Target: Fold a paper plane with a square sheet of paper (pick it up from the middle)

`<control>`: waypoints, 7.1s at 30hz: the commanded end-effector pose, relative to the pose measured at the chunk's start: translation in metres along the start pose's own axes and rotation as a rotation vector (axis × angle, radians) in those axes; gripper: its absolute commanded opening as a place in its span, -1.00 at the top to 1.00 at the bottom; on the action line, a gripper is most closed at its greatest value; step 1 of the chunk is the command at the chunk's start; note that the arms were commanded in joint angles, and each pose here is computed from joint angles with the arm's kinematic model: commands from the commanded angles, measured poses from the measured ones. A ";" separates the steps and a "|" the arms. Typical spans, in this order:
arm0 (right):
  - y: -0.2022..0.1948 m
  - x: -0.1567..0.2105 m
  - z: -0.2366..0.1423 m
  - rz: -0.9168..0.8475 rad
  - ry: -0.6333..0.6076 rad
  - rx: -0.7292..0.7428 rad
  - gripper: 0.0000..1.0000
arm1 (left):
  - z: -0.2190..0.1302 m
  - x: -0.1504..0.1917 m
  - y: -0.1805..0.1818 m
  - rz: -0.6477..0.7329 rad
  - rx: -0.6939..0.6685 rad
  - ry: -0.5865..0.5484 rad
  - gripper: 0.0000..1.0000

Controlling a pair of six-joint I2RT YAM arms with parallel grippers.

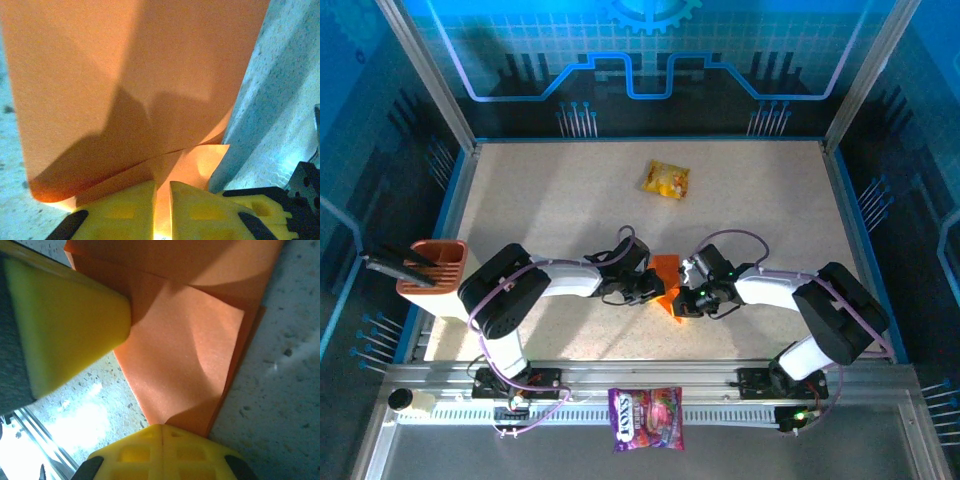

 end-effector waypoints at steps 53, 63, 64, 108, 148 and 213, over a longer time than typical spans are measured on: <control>-0.058 0.012 0.004 0.131 0.014 0.209 1.00 | -0.009 -0.007 -0.001 0.026 0.074 -0.085 0.91; -0.060 0.014 0.003 0.136 0.014 0.216 1.00 | -0.020 -0.022 0.061 -0.035 0.066 -0.151 0.92; -0.060 0.013 0.003 0.134 0.011 0.215 1.00 | -0.023 -0.024 0.064 -0.033 0.062 -0.156 0.92; 0.027 -0.018 0.015 -0.029 -0.058 0.071 0.89 | 0.005 -0.003 0.043 0.097 -0.023 -0.019 0.96; -0.033 0.034 -0.013 0.052 -0.043 0.003 0.77 | 0.004 0.000 0.060 0.034 -0.053 -0.024 1.00; -0.038 0.006 -0.005 0.106 -0.038 0.107 0.94 | -0.037 -0.031 0.065 -0.020 -0.011 -0.094 0.96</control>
Point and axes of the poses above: each hand's point on the last joint's axis, 136 mm out from that joint toward the fingers, its own z axis out along the fingers, its own y axis along the line the jaws close on, x = y × z, the point moved 2 cm from there along -z, back along the fingers, and after that the axes turned 15 degrees about z, right-handed, at the moved point
